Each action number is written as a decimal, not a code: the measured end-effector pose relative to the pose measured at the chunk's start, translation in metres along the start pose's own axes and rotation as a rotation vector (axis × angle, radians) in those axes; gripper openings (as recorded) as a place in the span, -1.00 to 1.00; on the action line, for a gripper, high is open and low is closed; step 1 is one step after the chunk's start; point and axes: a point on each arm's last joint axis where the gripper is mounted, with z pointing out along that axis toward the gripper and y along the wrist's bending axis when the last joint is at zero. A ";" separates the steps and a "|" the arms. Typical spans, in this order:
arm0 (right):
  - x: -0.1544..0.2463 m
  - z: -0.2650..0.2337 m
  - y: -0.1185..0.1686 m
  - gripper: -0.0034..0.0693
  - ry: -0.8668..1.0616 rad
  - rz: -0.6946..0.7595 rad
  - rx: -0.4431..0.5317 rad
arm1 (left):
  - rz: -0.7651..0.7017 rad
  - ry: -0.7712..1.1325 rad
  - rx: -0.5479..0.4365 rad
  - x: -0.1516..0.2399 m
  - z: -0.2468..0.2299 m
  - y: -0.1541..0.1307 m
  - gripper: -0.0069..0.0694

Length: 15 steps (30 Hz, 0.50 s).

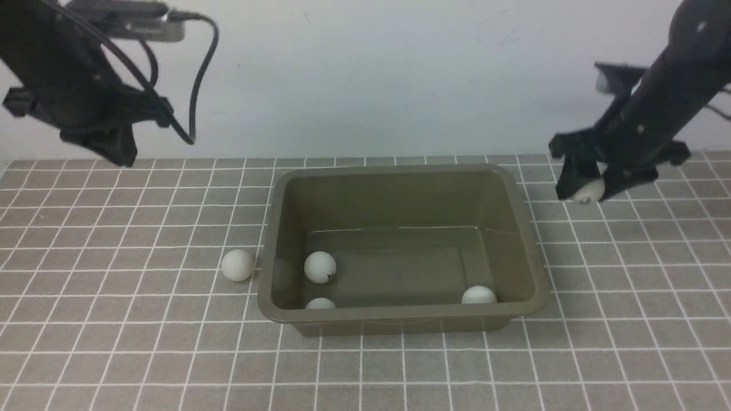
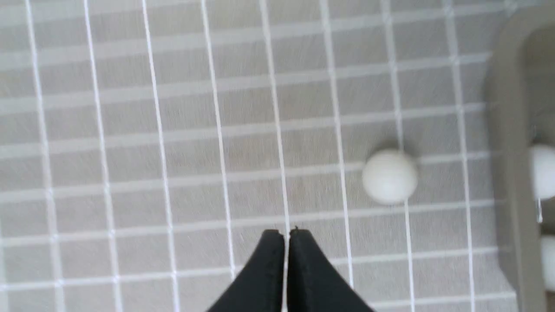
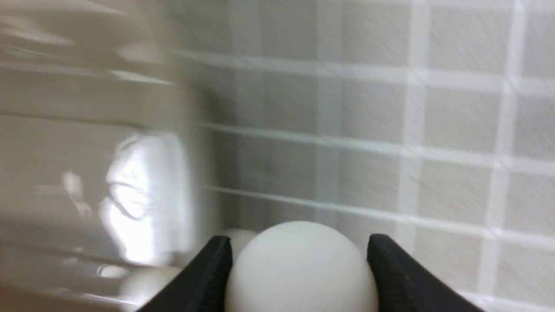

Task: Put the table tennis balls into the box on the grey coffee tablecloth.
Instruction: 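Reach for and grasp a ping pong ball on the table, then release the ping pong ball into the bin and lift the gripper away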

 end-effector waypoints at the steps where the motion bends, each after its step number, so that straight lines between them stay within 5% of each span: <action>1: -0.001 -0.006 0.012 0.08 -0.034 -0.039 -0.034 | 0.001 0.028 0.028 0.001 0.011 0.002 -0.83; 8: 0.006 0.022 0.092 0.17 -0.079 -0.252 -0.166 | 0.129 0.148 0.232 -0.001 0.081 -0.023 -0.52; 13: 0.010 0.022 0.090 0.85 -0.001 -0.307 -0.110 | 0.234 0.143 0.175 -0.004 0.114 -0.044 0.29; 15: 0.005 0.003 0.080 0.89 -0.002 -0.307 -0.084 | 0.252 0.142 0.149 -0.005 0.123 -0.047 0.49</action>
